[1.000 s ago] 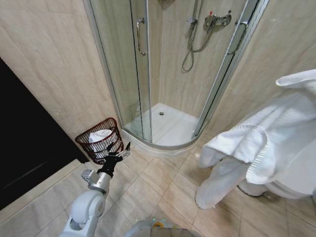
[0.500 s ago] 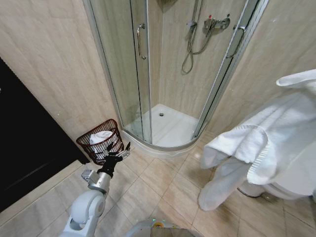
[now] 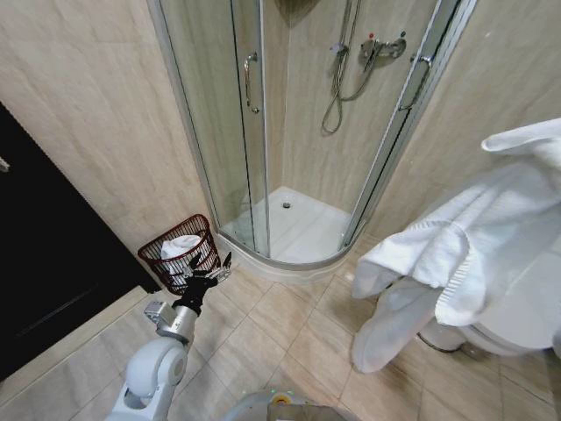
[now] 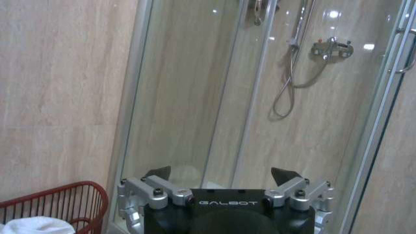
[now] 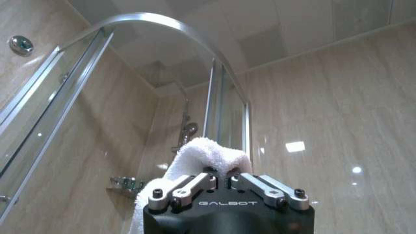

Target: Discard the used towel into the hamper.

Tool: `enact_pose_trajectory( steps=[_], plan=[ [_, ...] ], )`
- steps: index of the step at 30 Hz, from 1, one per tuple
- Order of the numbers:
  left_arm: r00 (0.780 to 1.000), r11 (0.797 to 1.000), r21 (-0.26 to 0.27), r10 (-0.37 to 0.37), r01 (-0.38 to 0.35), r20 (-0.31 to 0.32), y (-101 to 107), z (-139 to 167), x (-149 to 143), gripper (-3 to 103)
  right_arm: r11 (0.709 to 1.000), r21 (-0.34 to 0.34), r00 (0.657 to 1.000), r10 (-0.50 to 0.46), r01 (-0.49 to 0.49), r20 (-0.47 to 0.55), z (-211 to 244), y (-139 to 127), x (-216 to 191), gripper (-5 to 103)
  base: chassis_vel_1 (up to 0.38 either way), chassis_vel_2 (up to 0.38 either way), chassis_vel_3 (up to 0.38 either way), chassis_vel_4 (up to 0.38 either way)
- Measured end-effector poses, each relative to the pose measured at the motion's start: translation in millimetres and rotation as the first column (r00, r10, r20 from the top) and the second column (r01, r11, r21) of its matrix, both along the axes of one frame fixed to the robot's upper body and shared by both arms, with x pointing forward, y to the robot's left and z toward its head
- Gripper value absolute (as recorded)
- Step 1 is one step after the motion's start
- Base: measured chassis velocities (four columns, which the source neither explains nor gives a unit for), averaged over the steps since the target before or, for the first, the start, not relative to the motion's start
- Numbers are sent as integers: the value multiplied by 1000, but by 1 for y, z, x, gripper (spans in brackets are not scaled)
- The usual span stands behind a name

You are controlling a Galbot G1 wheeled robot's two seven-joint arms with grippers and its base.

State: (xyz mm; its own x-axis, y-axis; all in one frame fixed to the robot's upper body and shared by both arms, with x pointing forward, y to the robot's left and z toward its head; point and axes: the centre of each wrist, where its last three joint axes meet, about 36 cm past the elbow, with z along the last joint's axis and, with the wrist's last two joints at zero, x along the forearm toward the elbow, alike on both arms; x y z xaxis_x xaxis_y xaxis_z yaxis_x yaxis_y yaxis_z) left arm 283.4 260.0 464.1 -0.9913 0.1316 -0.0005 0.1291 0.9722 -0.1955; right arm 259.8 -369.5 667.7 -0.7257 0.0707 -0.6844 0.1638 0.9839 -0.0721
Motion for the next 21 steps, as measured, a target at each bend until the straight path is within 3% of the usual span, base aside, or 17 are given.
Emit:
enact_pose_trajectory(
  steps=[21],
  plan=[
    [1000, 1000, 0, 0, 0, 0, 0, 0, 0, 100, 1000, 29, 1000, 11, -11, 1, 2, -1, -1, 7, 0, 0, 0, 0]
  ],
)
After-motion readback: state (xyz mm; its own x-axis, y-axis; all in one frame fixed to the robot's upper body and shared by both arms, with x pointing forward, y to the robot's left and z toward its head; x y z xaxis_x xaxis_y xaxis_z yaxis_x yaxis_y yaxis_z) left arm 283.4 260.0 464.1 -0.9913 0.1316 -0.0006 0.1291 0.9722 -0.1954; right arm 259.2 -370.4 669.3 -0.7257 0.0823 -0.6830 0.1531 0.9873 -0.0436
